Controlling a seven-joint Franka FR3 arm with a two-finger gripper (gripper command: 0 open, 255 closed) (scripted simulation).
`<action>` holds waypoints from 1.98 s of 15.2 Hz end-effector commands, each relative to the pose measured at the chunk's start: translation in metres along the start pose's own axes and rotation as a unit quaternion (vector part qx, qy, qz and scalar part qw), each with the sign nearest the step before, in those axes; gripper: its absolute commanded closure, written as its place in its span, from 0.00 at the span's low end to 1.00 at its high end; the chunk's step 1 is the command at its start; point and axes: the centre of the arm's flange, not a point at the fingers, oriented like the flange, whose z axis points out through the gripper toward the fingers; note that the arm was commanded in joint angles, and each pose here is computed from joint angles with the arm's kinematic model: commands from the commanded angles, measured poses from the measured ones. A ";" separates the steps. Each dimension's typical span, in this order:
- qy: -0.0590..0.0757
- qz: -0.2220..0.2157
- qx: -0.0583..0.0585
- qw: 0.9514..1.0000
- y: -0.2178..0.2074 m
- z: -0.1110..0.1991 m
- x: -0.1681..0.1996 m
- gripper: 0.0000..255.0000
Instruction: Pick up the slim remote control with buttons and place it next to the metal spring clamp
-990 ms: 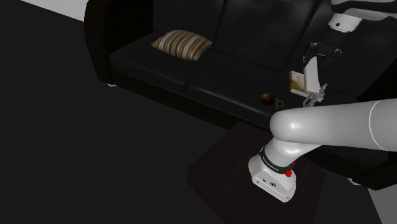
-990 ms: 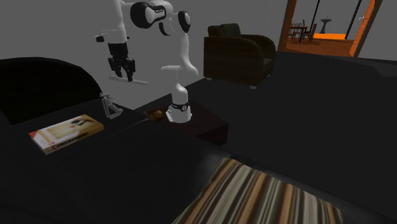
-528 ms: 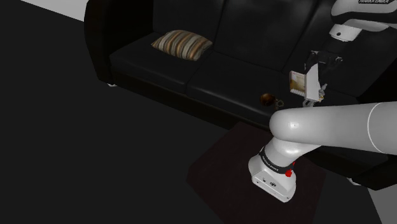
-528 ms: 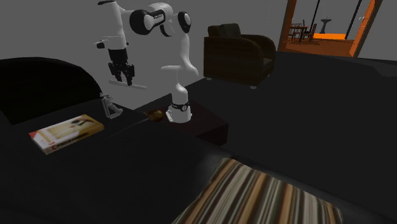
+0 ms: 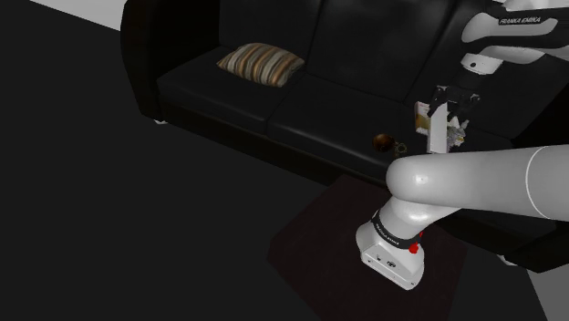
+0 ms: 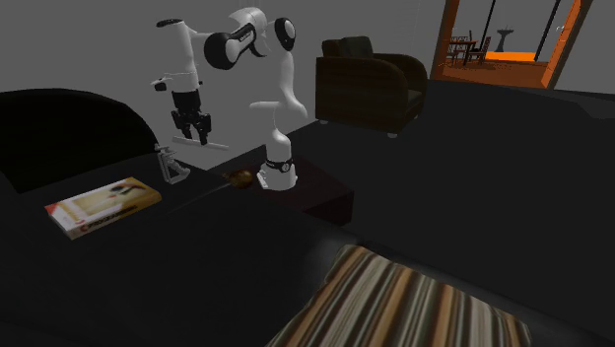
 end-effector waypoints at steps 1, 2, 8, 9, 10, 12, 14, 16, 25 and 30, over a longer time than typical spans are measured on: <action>0.000 0.000 0.000 1.000 0.001 0.011 0.001 1.00; 0.000 0.000 0.000 1.000 0.001 0.016 0.001 1.00; 0.000 0.000 0.000 1.000 0.001 0.048 0.001 1.00; 0.000 0.000 0.000 1.000 0.001 0.053 0.001 1.00; 0.000 0.000 0.000 1.000 0.001 0.059 0.001 1.00; 0.000 0.000 0.000 1.000 0.001 0.069 0.002 1.00; 0.000 0.000 0.000 1.000 0.001 0.080 0.002 1.00; 0.000 0.000 0.000 1.000 0.001 0.090 0.002 1.00; 0.000 0.000 0.000 1.000 0.001 0.139 0.002 1.00; 0.000 0.000 0.000 1.000 0.001 0.139 0.002 1.00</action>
